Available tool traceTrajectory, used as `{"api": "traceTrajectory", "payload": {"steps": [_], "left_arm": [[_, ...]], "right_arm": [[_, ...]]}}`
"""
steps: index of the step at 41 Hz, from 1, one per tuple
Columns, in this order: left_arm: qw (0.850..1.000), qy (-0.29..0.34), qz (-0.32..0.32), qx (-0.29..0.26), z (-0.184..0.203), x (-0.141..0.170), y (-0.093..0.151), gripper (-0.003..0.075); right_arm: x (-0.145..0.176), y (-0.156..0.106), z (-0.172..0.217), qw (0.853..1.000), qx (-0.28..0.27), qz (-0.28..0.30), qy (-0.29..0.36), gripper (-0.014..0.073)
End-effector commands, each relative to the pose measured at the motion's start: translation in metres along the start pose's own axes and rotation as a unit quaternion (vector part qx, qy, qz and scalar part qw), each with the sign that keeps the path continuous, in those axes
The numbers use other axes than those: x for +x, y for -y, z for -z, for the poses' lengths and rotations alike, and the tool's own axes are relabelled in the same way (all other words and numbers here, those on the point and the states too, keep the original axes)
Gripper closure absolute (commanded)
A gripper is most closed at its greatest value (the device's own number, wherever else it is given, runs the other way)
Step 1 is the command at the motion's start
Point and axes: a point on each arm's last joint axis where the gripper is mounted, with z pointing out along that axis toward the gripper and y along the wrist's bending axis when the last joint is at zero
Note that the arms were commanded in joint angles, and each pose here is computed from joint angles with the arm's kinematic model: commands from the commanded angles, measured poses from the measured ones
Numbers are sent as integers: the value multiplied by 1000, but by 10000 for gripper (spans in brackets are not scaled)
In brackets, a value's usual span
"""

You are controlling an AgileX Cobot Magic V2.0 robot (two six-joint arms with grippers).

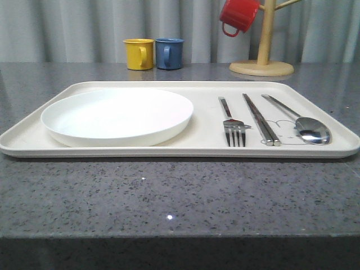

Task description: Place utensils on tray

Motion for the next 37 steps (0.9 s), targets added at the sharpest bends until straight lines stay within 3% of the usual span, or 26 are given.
{"api": "traceTrajectory", "payload": {"steps": [1, 9, 37], "left_arm": [[999, 51, 7, 2, 3, -9, 0, 738], [999, 51, 7, 2, 3, -9, 0, 738], [999, 51, 7, 2, 3, -9, 0, 738]], "right_arm": [[-10, 0, 2, 998, 2, -9, 60, 663], [-10, 0, 2, 998, 2, 14, 59, 663], [-10, 0, 2, 998, 2, 14, 59, 663]]}}
